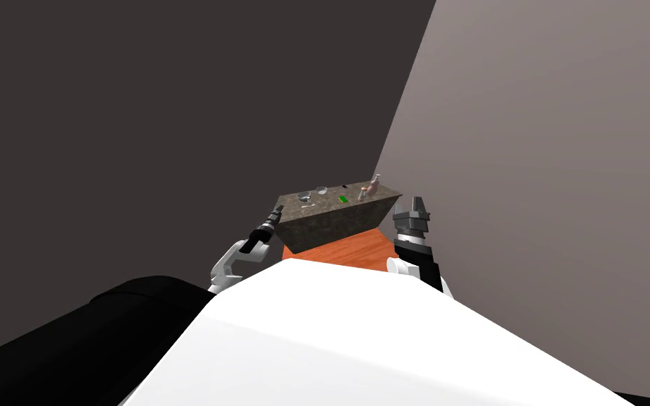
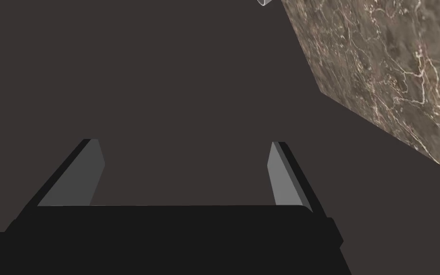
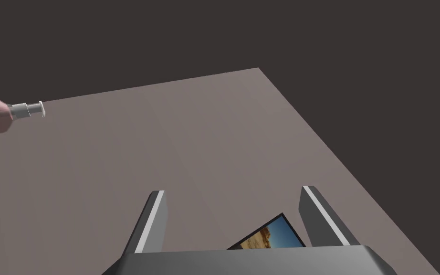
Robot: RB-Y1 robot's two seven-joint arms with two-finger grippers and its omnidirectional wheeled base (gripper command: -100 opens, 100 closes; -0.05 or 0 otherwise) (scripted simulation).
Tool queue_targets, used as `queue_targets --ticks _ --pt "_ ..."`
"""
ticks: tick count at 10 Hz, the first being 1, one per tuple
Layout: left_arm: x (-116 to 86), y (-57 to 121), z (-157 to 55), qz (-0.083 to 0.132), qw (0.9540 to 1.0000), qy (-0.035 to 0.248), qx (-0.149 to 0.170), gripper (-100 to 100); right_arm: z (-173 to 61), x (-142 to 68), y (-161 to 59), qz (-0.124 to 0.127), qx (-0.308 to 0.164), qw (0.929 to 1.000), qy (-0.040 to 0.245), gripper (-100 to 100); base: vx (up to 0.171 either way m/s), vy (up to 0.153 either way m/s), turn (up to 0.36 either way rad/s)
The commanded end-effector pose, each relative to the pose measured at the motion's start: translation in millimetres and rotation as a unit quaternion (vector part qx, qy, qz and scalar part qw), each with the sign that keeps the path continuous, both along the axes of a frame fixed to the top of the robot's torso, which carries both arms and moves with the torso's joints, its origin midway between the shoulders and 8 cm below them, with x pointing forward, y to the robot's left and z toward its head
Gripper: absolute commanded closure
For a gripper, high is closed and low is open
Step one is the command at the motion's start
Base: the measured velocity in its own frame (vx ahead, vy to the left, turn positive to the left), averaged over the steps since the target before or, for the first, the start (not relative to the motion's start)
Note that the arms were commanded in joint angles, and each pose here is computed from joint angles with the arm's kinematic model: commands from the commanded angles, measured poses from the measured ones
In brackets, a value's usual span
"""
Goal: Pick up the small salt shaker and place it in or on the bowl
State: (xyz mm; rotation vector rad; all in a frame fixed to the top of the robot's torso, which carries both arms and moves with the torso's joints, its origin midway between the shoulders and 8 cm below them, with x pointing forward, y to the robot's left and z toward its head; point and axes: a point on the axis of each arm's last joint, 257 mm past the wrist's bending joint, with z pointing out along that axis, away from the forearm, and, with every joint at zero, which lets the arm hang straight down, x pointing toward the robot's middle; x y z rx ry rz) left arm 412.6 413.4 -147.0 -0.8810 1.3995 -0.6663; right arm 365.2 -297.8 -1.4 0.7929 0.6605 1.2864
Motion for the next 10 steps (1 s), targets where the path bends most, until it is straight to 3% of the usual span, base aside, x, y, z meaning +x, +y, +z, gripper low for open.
queue_targets --ticks 1,2,4,5,7,8,10 --pt "-2 17.1 -17 0.012 0.9990 0.037 0.020 -100 0 0 0 0.000 0.000 1.0000 0.000 0 0.054 -0.085 -0.178" --pt "-2 18.7 -19 0.015 0.9988 0.042 0.020 -100 0 0 0 0.000 0.000 1.0000 0.000 0 0.050 -0.052 -0.027" --pt "-7 37.8 -41 0.028 0.9947 0.088 0.046 -100 0 0 0 0.000 0.000 1.0000 0.000 0 0.085 -0.058 -0.155" --pt "-7 38.8 -42 0.030 0.9944 0.091 0.045 -100 0 0 0 0.000 0.000 1.0000 0.000 0 0.074 -0.051 -0.042" --pt "-15 58.8 -65 0.045 0.9866 0.139 0.072 -100 0 0 0 0.000 0.000 1.0000 0.000 0 0.097 -0.054 -0.154" --pt "-15 59.4 -65 0.046 0.9864 0.141 0.072 -100 0 0 0 0.000 0.000 1.0000 0.000 0 0.100 -0.040 -0.061" --pt "-26 79.3 -86 0.060 0.9755 0.187 0.099 -100 0 0 0 0.000 0.000 1.0000 0.000 0 0.129 -0.050 -0.187"
